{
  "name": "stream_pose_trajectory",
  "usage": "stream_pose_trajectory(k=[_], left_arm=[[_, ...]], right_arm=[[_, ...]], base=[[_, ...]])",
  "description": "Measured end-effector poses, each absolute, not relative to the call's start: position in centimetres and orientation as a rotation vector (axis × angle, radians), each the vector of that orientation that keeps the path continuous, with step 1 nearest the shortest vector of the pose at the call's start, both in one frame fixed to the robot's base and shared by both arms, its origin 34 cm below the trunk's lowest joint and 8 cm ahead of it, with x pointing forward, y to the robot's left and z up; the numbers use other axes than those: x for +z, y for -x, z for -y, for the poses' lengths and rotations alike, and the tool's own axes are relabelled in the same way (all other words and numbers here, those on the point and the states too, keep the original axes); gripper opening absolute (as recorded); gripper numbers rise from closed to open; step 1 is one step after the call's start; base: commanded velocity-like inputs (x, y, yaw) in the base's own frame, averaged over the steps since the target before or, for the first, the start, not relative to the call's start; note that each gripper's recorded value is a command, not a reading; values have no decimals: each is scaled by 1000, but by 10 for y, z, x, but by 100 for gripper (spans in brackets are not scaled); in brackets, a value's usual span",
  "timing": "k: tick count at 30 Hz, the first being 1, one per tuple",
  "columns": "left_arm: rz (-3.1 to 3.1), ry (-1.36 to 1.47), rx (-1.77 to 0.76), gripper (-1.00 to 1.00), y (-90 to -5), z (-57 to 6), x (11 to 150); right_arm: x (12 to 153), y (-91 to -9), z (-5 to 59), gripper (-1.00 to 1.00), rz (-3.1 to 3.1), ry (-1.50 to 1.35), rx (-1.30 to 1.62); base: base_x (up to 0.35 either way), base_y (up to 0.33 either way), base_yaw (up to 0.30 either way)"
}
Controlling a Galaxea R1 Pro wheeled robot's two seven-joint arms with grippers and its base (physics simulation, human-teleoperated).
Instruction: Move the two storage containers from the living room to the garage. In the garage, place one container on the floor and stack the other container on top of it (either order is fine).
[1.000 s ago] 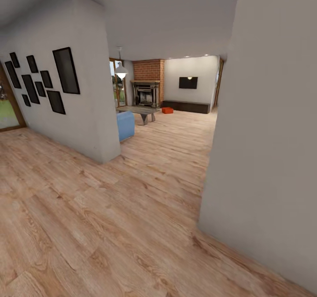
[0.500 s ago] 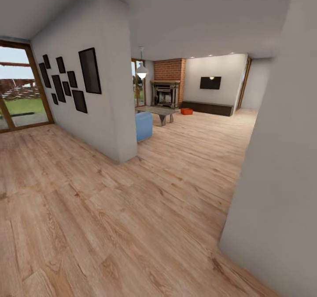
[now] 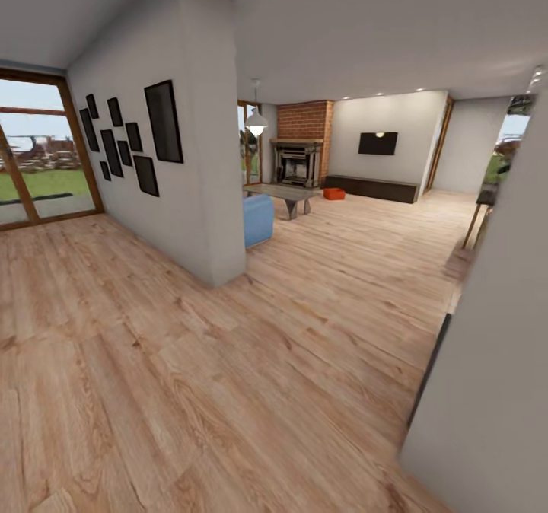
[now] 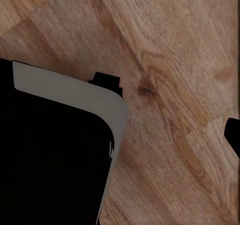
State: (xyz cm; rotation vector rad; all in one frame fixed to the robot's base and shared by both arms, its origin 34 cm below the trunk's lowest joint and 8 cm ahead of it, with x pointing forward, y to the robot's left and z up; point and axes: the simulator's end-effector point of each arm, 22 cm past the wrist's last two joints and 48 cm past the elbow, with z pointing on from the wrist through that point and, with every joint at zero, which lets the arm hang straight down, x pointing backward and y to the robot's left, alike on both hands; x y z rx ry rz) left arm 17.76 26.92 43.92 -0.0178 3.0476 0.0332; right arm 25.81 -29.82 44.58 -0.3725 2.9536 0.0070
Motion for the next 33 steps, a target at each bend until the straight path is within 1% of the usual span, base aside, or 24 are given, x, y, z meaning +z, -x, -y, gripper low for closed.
stream_pose_trajectory(k=[33], left_arm=[[-3051,-2,30,100,-176,-268,439]], right_arm=[[446,-258,295,100,-2952,376,12]], base=[[323,0,0]])
